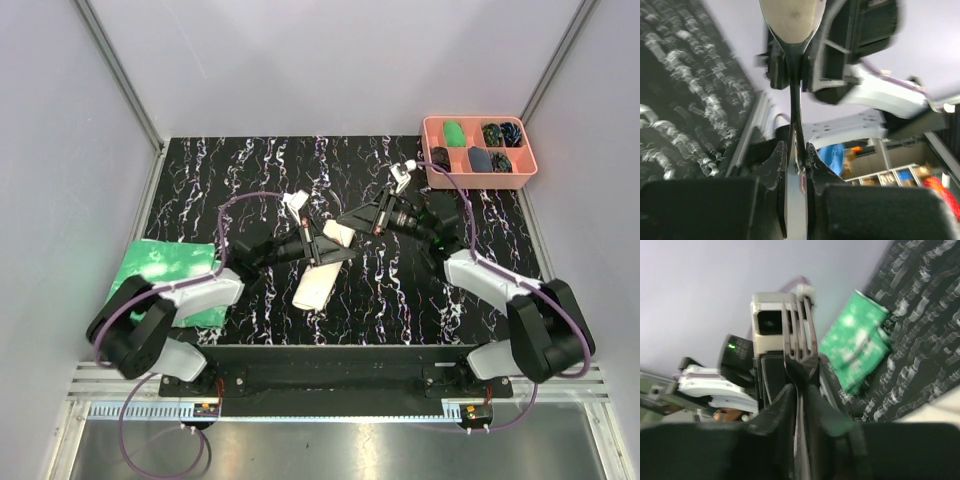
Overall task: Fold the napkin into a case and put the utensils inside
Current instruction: Pass from the right arm to the left, then pass from the left arm to the right
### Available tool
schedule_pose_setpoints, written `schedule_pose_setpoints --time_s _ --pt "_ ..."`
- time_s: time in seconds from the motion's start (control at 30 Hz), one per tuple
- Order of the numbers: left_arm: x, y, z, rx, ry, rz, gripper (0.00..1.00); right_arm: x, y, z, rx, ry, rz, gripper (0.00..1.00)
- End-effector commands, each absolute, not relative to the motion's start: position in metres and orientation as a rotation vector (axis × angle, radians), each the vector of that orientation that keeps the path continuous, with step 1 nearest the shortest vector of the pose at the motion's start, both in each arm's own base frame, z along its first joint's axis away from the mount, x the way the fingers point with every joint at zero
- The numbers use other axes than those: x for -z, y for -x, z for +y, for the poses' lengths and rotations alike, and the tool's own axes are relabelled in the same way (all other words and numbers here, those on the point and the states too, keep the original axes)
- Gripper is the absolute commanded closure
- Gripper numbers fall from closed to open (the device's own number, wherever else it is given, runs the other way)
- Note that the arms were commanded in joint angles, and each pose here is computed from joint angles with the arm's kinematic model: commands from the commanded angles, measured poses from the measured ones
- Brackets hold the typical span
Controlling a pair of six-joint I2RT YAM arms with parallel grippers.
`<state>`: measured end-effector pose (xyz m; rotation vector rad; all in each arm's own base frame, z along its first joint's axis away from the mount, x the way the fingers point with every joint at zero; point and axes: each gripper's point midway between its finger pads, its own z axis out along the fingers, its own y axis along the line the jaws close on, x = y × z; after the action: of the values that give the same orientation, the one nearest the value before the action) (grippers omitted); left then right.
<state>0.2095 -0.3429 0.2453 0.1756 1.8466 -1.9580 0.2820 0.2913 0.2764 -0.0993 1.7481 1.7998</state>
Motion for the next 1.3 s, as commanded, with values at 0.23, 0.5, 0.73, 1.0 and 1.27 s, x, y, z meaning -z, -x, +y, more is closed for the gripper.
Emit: schedule_pose_setpoints --time_s 0.23,0.5,0.73,1.0,1.27 --pt "-0.184 -0.213 -0.302 1.142 -0.395 2.246 1.0 -0.272 -0.301 0.258 -1.052 0.474 2.054 0.44" --pt "-0.177 -0.21 -0.295 1.017 -0.44 2.295 1.0 -0.277 -0.304 0.274 -1.028 0.621 2.051 0.51" --pt "-0.174 -0.208 -0.301 0.995 -0.479 2.304 1.0 -0.264 -0.3 0.301 -1.061 0.701 2.088 0.6" --pt "-0.168 -0.205 -0.3 0.953 -0.519 2.326 1.0 -0.252 -0.309 0.313 -1.045 0.716 2.118 0.69" --pt "-0.17 -0.21 -0.292 0.887 -0.506 2.334 0.76 -0.241 -0.331 0.312 -0.966 0.672 2.122 1.0"
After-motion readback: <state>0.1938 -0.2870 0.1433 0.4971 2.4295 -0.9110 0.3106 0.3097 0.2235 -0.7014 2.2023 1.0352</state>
